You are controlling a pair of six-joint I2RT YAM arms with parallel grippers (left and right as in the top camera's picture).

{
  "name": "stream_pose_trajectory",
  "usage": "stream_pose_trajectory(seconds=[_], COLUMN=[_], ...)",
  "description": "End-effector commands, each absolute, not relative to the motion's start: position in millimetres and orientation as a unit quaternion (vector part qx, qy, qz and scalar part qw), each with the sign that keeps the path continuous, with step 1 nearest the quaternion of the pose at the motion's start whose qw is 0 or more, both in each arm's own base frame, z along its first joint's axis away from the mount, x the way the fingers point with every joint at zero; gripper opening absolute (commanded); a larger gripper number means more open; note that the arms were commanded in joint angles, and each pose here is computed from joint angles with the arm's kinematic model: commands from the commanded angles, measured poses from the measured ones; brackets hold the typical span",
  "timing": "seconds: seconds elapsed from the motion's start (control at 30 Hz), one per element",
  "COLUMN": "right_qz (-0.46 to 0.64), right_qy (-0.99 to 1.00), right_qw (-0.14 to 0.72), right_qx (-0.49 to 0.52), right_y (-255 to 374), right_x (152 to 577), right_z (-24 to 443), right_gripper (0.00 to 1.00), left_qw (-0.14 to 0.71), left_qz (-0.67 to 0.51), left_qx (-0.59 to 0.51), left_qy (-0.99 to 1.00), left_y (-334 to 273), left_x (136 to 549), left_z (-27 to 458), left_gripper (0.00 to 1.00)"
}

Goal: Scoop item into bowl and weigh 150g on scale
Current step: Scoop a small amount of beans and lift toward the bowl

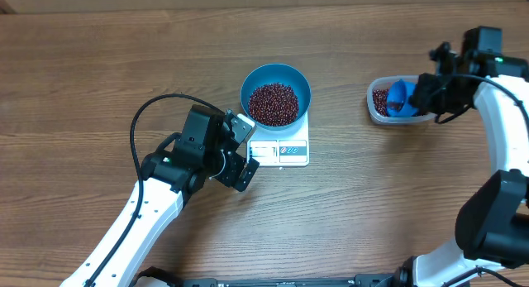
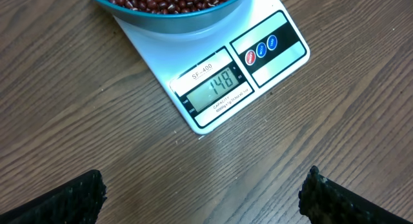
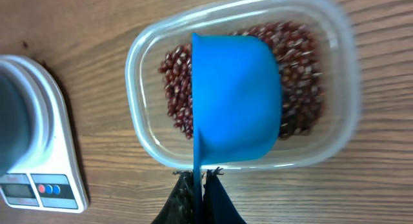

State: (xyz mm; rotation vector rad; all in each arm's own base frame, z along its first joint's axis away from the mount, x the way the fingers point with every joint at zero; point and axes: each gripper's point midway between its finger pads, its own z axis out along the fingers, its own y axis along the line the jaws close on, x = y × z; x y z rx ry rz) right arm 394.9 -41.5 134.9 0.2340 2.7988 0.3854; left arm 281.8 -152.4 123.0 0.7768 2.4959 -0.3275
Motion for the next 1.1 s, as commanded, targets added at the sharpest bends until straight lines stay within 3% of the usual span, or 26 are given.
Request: stream_pose_trajectory(seconds=[0.0, 0.17, 0.53, 1.07], right_qz=[0.198, 0.301, 0.297, 0.3], right_qy=[0.957, 0.925, 0.908, 0.898], right_qw=[0.202, 0.221, 0.294, 0.297], right_qx=[0.071, 0.073, 0.029, -0.122], right_y=[-34, -34, -20, 98], right_x=[404, 396, 395, 403], right_z=[171, 193, 261, 270], right_gripper=[0.04, 0.04, 0.04, 0.04], left_qw=[0.264, 0.264, 0.264, 0.264], left_qz=[-0.12, -0.12, -0.12, -0.12], left_qx=[0.277, 0.277, 0.277, 0.277], left_qy=[0.916, 0.916, 0.916, 0.916], left_y=[-153, -153, -153, -153], left_x=[289, 289, 289, 289], left_z=[133, 133, 133, 133], left_gripper=[1.0, 0.99, 1.0, 1.0])
